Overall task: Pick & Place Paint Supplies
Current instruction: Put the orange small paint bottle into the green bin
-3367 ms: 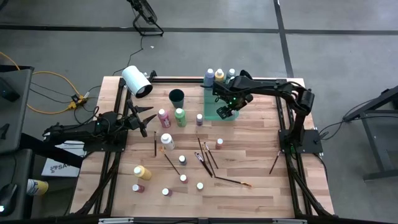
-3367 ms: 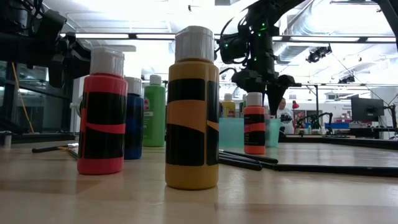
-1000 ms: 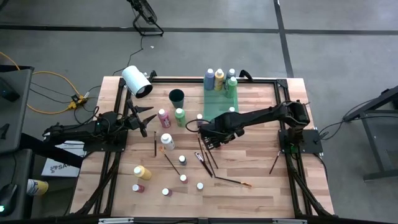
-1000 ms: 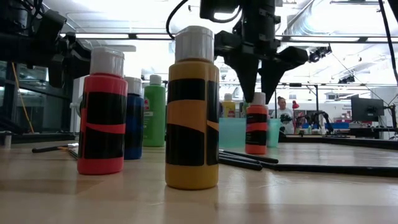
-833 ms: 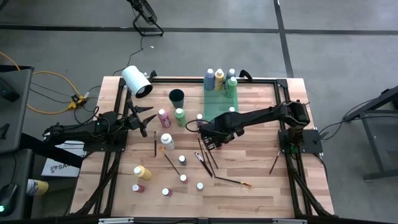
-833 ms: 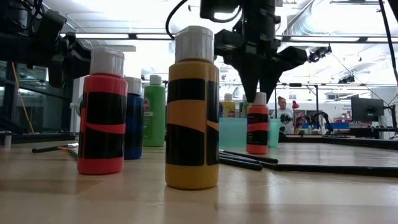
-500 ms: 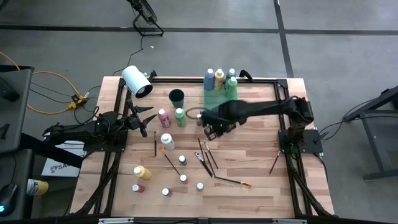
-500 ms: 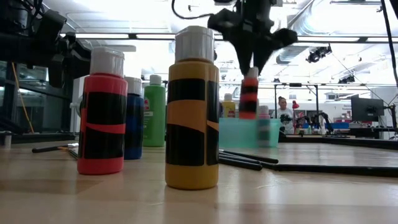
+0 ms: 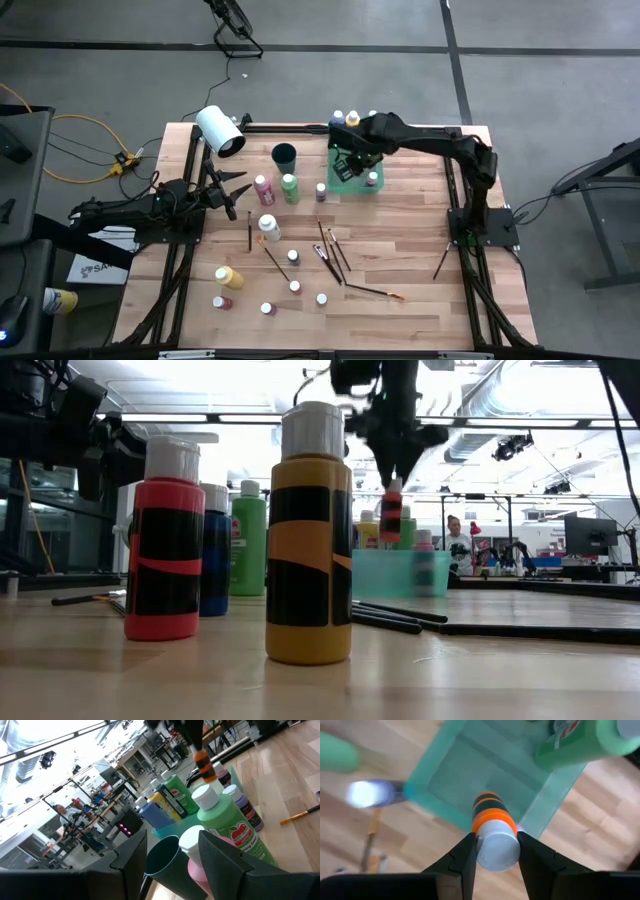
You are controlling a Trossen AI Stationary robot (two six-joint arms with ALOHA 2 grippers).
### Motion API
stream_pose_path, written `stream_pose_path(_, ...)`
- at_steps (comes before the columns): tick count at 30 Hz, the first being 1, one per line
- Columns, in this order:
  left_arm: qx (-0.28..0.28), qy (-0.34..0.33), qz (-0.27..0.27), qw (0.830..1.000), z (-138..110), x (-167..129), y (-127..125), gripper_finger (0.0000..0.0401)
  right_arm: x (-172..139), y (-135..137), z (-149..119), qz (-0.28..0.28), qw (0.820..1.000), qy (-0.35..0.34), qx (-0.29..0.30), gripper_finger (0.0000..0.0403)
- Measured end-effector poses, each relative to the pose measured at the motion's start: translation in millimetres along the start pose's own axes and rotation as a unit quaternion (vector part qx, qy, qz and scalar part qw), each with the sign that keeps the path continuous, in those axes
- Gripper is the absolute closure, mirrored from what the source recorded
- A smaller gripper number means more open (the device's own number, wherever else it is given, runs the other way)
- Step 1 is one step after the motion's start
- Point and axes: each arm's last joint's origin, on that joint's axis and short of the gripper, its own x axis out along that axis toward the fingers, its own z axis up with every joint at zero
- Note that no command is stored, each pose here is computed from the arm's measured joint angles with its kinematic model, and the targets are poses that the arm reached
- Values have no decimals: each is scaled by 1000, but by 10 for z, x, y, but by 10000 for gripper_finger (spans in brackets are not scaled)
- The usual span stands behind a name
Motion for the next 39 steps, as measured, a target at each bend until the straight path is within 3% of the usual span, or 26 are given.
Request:
stream_pose_path(15,0,0,0,1000,1,0,1,228,546,19,22,-21,996,74,-40,281)
stream_pose_path(39,0,0,0,1000,0,0,0,228,692,0,18,-6,996,80,-42,282)
